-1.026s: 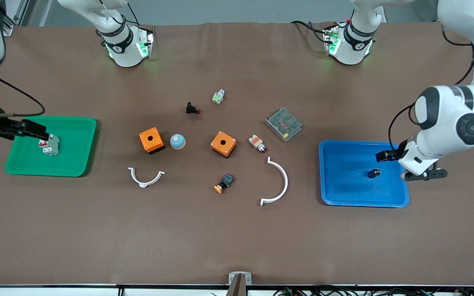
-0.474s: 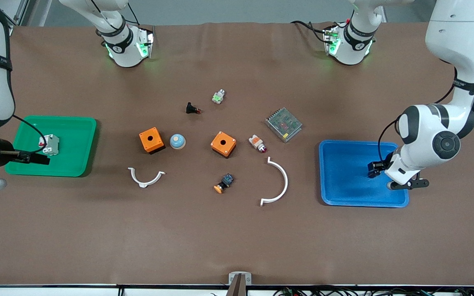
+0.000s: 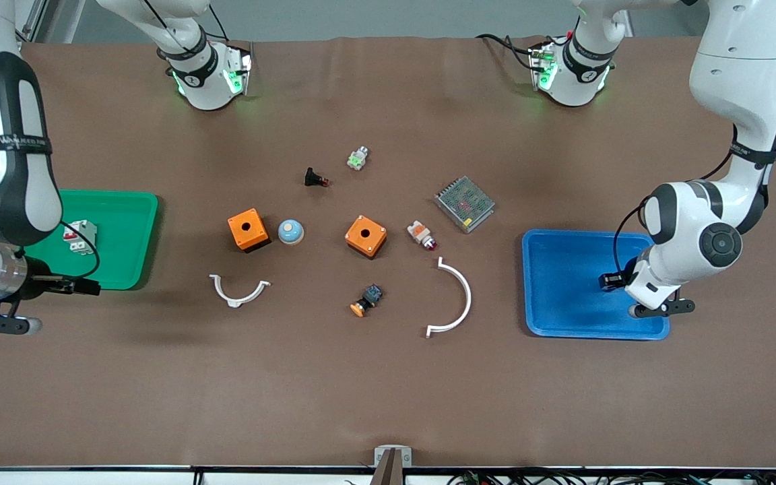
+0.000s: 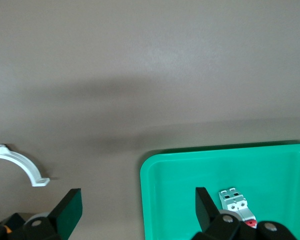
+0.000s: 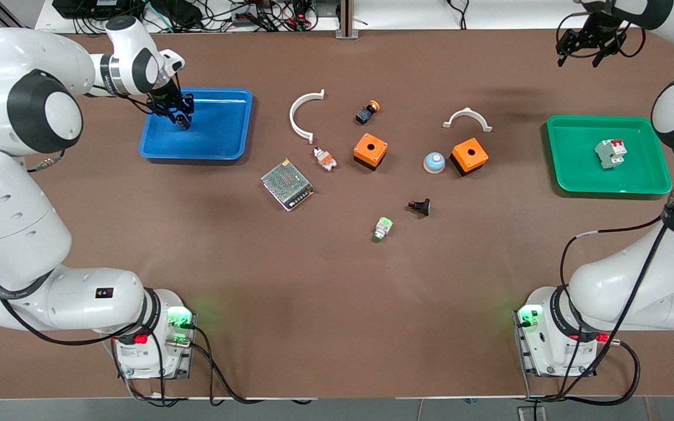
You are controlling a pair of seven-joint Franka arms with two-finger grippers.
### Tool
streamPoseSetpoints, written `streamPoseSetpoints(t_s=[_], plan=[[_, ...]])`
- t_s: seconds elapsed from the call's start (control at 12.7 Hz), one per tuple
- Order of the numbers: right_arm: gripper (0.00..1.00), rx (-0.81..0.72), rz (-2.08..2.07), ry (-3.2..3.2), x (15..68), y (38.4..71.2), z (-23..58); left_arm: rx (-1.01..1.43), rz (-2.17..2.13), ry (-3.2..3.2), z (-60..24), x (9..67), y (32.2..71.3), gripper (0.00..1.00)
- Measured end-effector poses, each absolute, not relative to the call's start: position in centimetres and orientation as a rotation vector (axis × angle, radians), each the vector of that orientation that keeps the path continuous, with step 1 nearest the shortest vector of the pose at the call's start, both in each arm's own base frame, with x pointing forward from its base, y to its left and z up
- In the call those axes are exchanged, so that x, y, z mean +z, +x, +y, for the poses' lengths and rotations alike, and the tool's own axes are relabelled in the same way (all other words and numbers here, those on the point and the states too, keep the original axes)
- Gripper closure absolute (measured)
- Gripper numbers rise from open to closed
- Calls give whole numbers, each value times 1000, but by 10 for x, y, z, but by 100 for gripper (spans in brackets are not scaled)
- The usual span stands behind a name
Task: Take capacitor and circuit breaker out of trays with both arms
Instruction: 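Grasp the breaker with the right gripper while the left gripper grasps capacitor, then carry the black capacitor with the left gripper beside the white arc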
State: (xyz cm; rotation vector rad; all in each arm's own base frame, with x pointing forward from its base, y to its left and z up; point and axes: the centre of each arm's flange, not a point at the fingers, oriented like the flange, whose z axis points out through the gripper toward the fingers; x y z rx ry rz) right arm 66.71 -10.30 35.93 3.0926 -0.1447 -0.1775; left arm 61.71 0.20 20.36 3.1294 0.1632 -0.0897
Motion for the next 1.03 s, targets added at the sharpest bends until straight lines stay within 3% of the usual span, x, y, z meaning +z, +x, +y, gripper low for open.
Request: streamPoseSetpoints(t_s=[0.08,0.55,1.03], plan=[[0,-166,-149,3091,347,665,-108,-94,163,3129,2,202,617,66],[0,-96,-8,3076,288,618,-240,-119,123,3122,-14,238,623,66],[0,-305,27,3095,228,563,-276,-49,227,3047,-147,334,628,66]])
